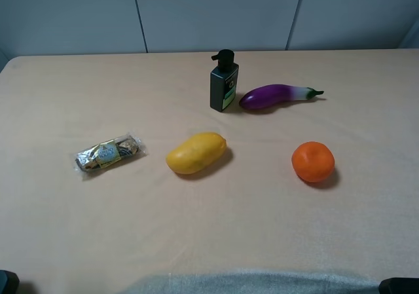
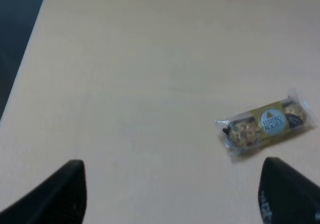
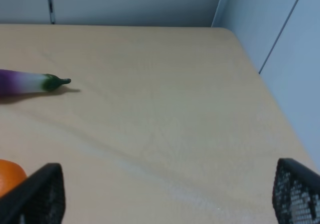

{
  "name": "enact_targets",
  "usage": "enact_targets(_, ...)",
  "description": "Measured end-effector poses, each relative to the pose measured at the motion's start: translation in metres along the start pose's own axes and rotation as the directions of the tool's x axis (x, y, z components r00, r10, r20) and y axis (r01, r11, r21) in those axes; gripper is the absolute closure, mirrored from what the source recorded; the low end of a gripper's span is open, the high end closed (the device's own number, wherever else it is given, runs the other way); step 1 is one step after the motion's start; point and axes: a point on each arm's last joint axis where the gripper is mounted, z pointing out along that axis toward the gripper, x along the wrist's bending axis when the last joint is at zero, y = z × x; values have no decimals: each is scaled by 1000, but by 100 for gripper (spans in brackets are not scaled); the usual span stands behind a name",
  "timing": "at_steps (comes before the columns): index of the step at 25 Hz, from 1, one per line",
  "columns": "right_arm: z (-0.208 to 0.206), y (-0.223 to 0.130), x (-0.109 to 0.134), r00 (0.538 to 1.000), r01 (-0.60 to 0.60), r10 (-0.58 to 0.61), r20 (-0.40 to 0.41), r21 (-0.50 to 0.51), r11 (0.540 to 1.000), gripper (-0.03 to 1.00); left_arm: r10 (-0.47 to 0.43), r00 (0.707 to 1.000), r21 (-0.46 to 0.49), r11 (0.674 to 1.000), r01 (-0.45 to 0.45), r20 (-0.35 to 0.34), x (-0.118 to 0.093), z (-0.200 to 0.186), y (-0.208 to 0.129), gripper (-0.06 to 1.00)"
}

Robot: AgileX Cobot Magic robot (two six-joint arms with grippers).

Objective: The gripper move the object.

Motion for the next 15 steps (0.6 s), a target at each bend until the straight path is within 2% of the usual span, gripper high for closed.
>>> enact_targets(15, 0, 0, 0, 1000, 0, 0, 0, 0, 1000, 34, 8, 1000, -1, 1000, -8, 0, 0, 0, 0, 18)
